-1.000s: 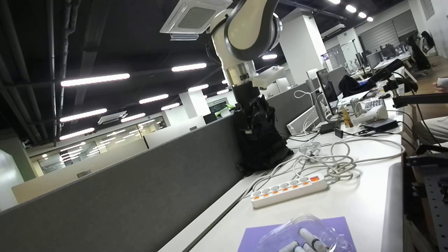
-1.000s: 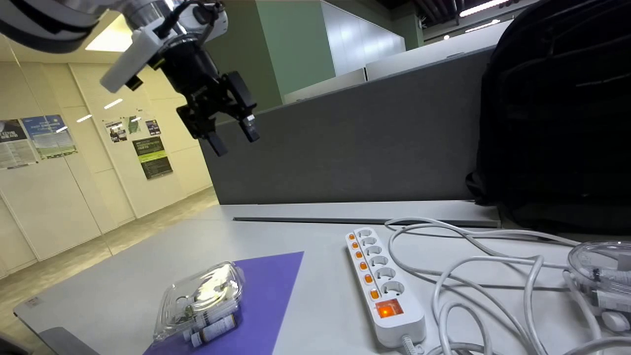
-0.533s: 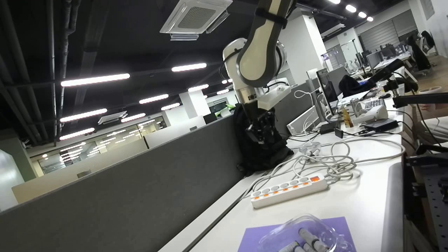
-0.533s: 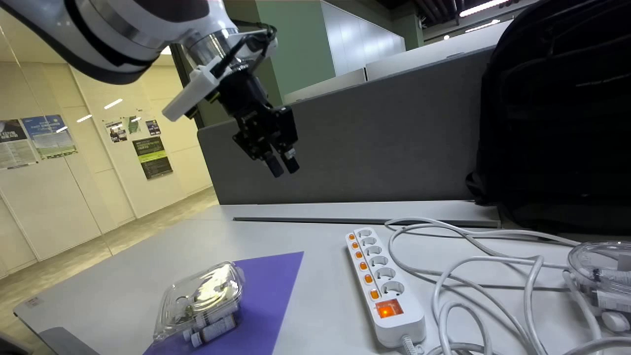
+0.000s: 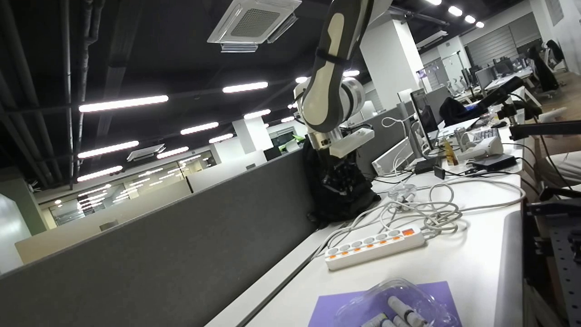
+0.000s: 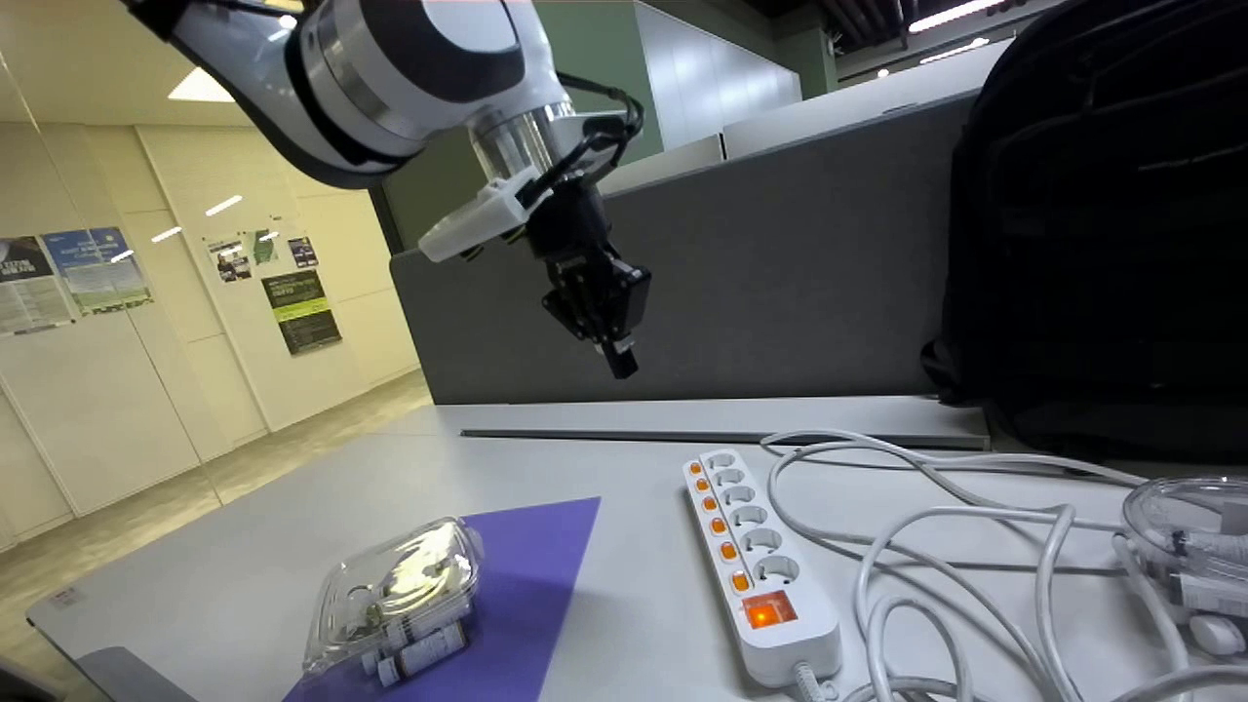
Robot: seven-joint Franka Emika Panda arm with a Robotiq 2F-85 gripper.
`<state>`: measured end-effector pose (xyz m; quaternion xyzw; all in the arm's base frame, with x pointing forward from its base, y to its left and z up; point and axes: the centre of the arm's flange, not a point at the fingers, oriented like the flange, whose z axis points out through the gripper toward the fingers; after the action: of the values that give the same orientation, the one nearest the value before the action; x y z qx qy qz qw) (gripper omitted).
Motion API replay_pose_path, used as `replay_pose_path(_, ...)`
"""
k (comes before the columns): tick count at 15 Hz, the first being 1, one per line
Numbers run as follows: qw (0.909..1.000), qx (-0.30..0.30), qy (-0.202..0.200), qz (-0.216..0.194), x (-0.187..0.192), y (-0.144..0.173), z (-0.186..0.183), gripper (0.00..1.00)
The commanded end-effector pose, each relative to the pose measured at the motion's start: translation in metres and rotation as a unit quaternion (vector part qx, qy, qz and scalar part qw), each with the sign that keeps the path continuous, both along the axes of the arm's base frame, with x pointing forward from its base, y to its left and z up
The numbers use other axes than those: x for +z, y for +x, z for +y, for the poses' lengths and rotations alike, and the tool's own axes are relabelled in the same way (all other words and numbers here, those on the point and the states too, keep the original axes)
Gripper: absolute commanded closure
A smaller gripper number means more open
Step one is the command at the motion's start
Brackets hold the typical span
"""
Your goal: Turn on the second switch from the left
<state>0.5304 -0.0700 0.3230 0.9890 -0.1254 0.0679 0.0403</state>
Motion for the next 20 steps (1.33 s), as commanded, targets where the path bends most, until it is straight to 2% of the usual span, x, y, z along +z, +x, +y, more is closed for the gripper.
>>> replay_pose_path(1,1.0,0.001,0.001,0.001,-0.002,0.002,-0.002,0.99)
replay_pose_path(7,1.0,-0.004,-0.001,0.002,-0.006,0.001,0.001,1.0)
replay_pose_path(11,0.9998,-0.01,0.019,-0.003,-0.021,0.015,-0.006,1.0)
replay_pose_path(20,0.9982,-0.06,0.007,-0.007,-0.067,0.051,-0.037,1.0)
